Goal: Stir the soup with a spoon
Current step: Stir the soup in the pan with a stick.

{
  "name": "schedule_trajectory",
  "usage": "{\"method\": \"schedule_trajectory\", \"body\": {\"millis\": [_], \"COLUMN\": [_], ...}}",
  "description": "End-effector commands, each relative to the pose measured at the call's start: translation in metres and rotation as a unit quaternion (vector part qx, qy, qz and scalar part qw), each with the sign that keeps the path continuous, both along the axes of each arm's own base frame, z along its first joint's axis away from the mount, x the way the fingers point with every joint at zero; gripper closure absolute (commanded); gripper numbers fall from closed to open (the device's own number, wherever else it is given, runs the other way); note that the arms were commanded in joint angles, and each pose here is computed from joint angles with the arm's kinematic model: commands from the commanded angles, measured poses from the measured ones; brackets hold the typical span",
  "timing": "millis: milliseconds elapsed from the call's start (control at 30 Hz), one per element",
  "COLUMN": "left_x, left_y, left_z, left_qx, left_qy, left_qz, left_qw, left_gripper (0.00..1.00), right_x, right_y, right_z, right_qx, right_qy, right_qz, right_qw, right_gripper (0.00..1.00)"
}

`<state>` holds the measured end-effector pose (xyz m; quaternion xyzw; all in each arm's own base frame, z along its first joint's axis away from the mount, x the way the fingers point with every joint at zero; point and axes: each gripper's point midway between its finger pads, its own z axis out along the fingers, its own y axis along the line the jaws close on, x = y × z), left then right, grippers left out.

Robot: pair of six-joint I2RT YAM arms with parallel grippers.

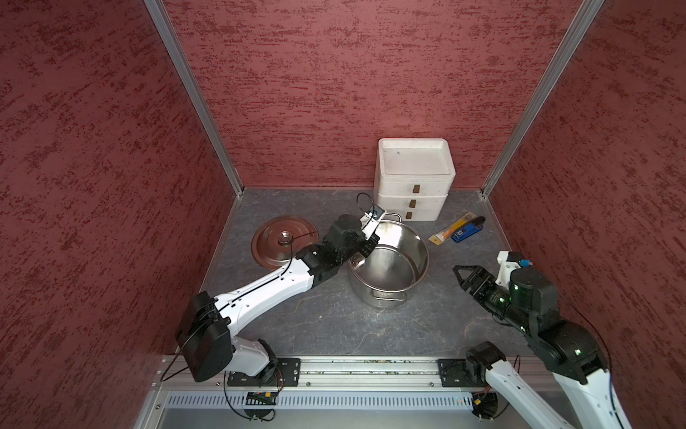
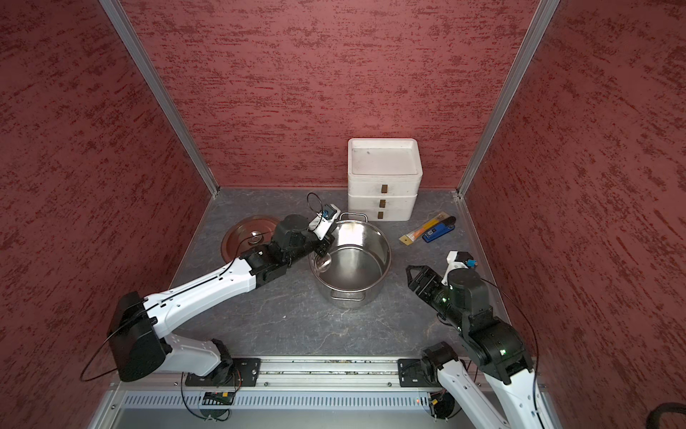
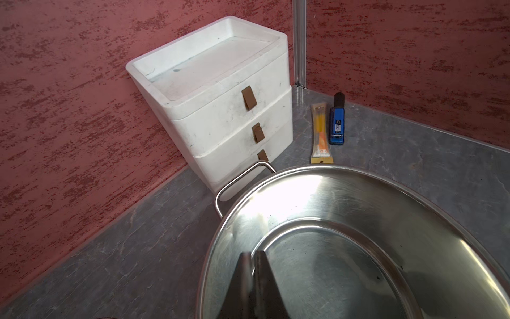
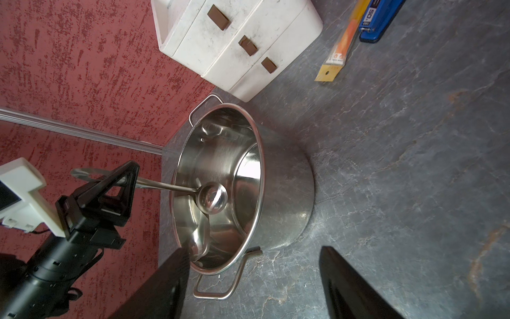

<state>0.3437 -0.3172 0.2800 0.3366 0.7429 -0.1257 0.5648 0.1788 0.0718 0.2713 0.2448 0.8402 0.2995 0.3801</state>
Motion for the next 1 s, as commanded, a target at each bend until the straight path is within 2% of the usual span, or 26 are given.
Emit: {"method": "schedule_trajectory", "body": {"millis": [0, 33, 200, 400, 600, 733, 967], "left_x": [0.023, 0.031, 0.053, 0.054, 0.019, -0.018, -0.088], "left_y": [-0.013, -0.017, -0.050, -0.107, -0.165, -0.188, -0.186], "left_z": [0.022, 0.023, 0.028, 0.037, 0.039, 0.035, 0.032], "left_qx": [-0.018, -0.018, -0.030, -0.040, -0.027, -0.025, -0.013], "left_qy": [-0.037, -0.042, -0.048, -0.059, -0.069, -0.059, -0.047], "left_qz": [-0.012, -0.013, -0.042, -0.093, -0.165, -0.205, -0.244], "left_qw": [0.999, 0.999, 0.997, 0.993, 0.984, 0.977, 0.968], "left_gripper": [1.00, 1.00, 1.00, 1.00, 1.00, 1.00, 1.00], "right_x": [-0.005, -0.006, -0.012, -0.016, -0.017, -0.018, -0.020], "right_y": [-0.001, -0.003, -0.011, -0.018, -0.020, -0.022, -0.023], "right_z": [0.004, 0.005, 0.005, 0.006, 0.004, 0.003, -0.001], "right_qx": [-0.015, -0.018, -0.023, -0.026, -0.027, -0.025, -0.023], "right_qy": [0.005, 0.006, 0.006, 0.005, 0.003, 0.000, -0.001], "right_qz": [0.009, 0.007, -0.010, -0.023, -0.028, -0.034, -0.034], "right_qw": [1.000, 1.000, 1.000, 0.999, 0.999, 0.999, 0.999], "right_gripper": [0.06, 0.02, 0.02, 0.02, 0.02, 0.02, 0.02]}}
